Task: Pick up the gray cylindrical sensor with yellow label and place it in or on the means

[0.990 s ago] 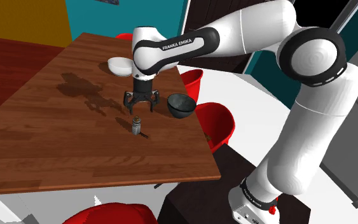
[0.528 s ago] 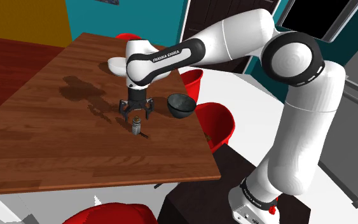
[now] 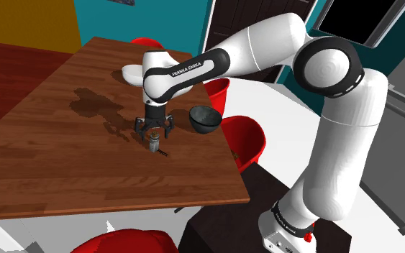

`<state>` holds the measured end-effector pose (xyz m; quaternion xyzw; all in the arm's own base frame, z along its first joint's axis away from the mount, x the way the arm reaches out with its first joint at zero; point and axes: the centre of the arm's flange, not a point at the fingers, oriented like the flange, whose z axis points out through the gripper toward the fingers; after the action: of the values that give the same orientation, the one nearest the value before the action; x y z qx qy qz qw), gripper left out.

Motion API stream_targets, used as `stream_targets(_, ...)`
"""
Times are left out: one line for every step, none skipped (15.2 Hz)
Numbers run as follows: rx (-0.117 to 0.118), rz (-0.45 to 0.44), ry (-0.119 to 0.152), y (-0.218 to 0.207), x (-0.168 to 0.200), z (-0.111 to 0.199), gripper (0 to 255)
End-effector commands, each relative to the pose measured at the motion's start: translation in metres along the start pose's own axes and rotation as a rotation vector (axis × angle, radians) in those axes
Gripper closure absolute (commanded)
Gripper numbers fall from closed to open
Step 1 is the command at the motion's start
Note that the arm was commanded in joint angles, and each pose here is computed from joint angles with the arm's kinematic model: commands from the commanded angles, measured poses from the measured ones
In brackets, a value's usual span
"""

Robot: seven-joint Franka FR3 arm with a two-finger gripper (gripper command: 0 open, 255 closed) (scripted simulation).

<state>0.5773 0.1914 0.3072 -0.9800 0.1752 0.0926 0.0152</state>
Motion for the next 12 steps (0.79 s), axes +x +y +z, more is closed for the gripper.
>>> stream_targets(0.000,0.000,0.000,0.0000,0.0000,0.0002,0)
stream_targets(0.000,0.000,0.000,0.0000,0.0000,0.0001,0)
stream_targets(0.000,0.000,0.000,0.0000,0.0000,0.0001,255)
stream_targets(0.000,0.000,0.000,0.0000,0.0000,0.0001,255)
stream_targets(0.000,0.000,0.000,0.0000,0.0000,0.0001,255)
stream_targets(0.000,0.000,0.000,0.0000,0.0001,0.0002,255)
stream_targets(0.000,0.000,0.000,0.0000,0.0001,0.0002,255)
stream_targets(0.000,0.000,0.000,0.0000,0.0001,0.0002,255)
stream_targets(0.000,0.000,0.000,-0.0001,0.0000,0.0002,255)
stream_targets(0.000,0.000,0.000,-0.0001,0.0001,0.0002,255)
stream_targets(0.000,0.000,0.000,-0.0001,0.0001,0.0002,255)
stream_targets(0.000,0.000,0.000,0.0000,0.0000,0.0002,255)
